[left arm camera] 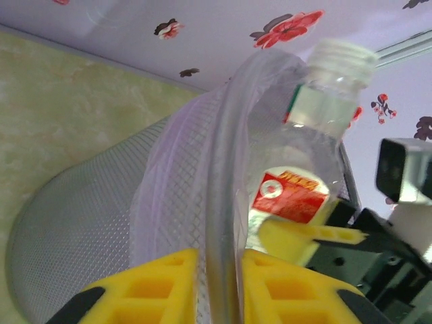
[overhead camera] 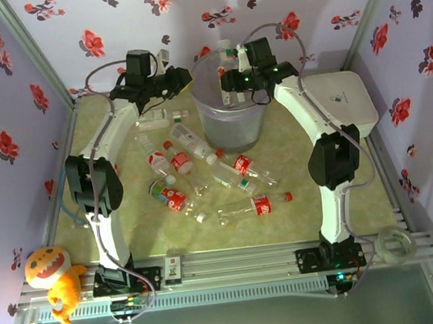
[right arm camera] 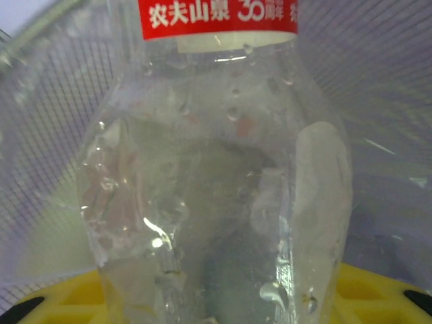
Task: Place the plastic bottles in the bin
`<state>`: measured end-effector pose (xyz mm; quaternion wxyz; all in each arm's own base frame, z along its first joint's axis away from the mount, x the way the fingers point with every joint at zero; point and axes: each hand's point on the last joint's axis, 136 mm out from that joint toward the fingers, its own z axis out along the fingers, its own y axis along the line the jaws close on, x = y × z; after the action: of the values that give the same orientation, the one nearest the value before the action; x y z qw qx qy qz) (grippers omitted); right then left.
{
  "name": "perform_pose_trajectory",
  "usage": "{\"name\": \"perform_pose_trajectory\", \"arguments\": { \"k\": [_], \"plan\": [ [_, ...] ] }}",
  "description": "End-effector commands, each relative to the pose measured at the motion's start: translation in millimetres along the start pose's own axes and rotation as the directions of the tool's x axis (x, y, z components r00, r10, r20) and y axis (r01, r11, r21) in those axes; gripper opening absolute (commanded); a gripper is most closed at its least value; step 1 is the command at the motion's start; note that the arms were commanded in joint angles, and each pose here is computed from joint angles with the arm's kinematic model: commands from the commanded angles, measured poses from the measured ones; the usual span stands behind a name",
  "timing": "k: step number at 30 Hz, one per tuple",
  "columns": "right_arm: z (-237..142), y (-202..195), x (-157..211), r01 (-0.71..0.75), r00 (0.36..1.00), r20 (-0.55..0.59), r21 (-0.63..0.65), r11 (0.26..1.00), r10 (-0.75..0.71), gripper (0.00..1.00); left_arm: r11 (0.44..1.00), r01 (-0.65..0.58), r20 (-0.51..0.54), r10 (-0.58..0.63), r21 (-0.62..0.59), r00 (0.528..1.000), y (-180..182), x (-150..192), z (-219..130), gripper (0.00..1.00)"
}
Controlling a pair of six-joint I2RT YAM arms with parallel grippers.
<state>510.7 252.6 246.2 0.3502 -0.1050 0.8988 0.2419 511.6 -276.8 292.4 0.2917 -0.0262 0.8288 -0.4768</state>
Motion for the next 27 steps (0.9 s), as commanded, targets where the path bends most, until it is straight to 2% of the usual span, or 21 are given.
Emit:
{"name": "perform_pose_trajectory", "arguments": {
  "k": [1, 5, 11, 15, 21, 27],
  "plan": [
    [7.0, 2.5, 7.2, 0.040, 0.999, -0.024, 0.007, 0.999, -0.040, 0.52, 0.999, 0.033, -0.051, -0.033, -0.004, 0.998, 13.9, 12.3, 13.1, 0.26],
    [16.7, -1.4, 14.7, 0.040, 0.998, -0.048, 0.012, 0.999, -0.039, 0.55, 0.999, 0.042, -0.052, -0.042, -0.006, 0.998, 17.4, 12.7, 16.1, 0.26],
    [18.6, -1.9, 15.4, 0.048, 0.998, -0.050, 0.011, 0.999, -0.048, 0.69, 0.999, 0.046, -0.053, -0.046, -0.006, 0.997, 19.1, 13.8, 17.5, 0.26],
    [13.9, -0.2, 10.3, 0.060, 0.997, -0.041, 0.014, 0.998, -0.059, 0.73, 0.999, 0.050, -0.054, -0.050, -0.008, 0.997, 19.9, 14.0, 17.5, 0.26],
    [-13.3, 10.4, -10.5, 0.096, 0.995, 0.007, 0.017, 0.995, -0.096, 0.75, 0.999, 0.050, -0.056, -0.051, -0.009, 0.997, 20.4, 14.8, 18.1, 0.26],
    [-68.1, 28.3, -35.3, 0.132, 0.987, 0.092, 0.024, 0.991, -0.134, 0.75, 0.999, 0.050, -0.056, -0.050, -0.010, 0.997, 21.7, 15.1, 18.1, 0.26]
  ]
}}
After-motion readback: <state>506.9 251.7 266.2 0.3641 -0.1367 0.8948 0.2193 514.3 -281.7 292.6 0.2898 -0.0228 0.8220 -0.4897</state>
